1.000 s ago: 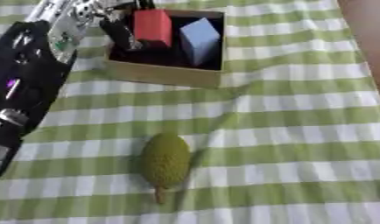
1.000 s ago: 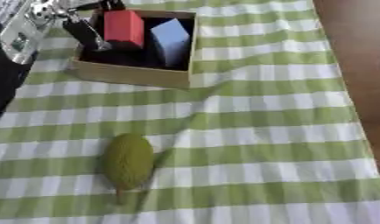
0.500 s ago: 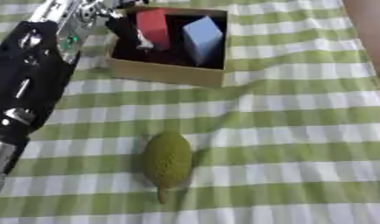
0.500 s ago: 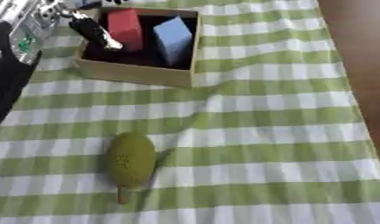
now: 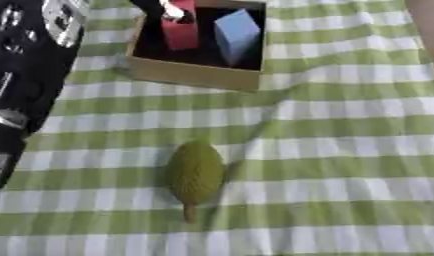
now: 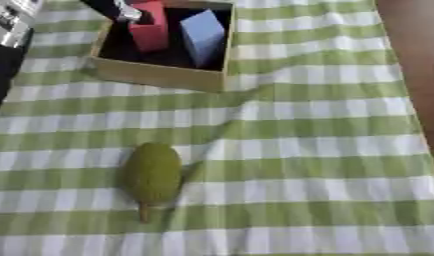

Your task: Pick up objects on the table and place them in the box.

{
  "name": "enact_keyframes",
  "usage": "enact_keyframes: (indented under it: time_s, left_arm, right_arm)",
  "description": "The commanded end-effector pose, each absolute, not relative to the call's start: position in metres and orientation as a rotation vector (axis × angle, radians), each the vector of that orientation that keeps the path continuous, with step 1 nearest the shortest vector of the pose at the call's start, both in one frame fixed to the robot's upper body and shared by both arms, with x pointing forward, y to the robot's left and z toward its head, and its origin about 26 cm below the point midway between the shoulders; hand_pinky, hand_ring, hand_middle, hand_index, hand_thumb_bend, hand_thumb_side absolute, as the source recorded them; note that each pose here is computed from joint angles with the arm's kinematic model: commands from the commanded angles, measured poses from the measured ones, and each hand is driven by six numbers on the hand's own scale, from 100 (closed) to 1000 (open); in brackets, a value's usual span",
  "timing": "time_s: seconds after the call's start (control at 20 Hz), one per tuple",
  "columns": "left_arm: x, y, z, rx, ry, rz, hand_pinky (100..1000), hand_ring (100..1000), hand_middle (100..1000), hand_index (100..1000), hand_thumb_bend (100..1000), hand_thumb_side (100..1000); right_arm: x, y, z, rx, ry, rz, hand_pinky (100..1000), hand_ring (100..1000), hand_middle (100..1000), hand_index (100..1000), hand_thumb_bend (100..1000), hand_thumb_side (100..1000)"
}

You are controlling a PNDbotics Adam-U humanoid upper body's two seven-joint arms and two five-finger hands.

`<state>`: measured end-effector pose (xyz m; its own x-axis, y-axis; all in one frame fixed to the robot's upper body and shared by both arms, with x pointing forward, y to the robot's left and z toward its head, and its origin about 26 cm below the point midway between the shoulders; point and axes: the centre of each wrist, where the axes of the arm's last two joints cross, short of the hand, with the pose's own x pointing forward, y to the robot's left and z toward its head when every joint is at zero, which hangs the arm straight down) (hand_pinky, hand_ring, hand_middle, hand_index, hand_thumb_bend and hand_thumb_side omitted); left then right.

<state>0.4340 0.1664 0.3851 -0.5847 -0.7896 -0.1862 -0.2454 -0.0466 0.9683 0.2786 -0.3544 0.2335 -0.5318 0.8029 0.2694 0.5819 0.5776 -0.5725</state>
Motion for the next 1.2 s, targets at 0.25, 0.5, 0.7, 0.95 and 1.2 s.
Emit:
enact_keyframes:
  time_s: [0.25, 0.5, 0.7, 0.95, 1.2]
  left_arm:
    - [0.368, 0.171, 0.397, 0.979, -1.909, -1.923, 908, 851, 777, 921, 566, 451]
    - [0.316, 0.165, 0.381, 0.830, -1.904, -2.115, 904, 845, 771, 907, 588, 451]
    - [0.288, 0.161, 0.370, 0.717, -1.807, -2.220, 904, 844, 769, 907, 596, 445]
    - [0.283, 0.158, 0.357, 0.646, -1.580, -2.379, 907, 852, 776, 908, 619, 386]
    - [0.286, 0.159, 0.340, 0.666, -1.439, -2.457, 909, 857, 782, 910, 646, 364]
  right_arm:
    - [0.275, -0.357, 0.242, -1.140, -2.307, 0.591, 891, 837, 631, 834, 100, 423]
    - [0.275, -0.357, 0.242, -1.135, -2.314, 0.600, 892, 837, 634, 834, 100, 425]
    - [0.275, -0.357, 0.243, -1.132, -2.319, 0.601, 892, 838, 635, 834, 100, 426]
    - [0.275, -0.357, 0.241, -1.127, -2.314, 0.598, 892, 838, 636, 835, 100, 425]
    - [0.275, -0.357, 0.240, -1.121, -2.311, 0.595, 892, 839, 635, 835, 100, 426]
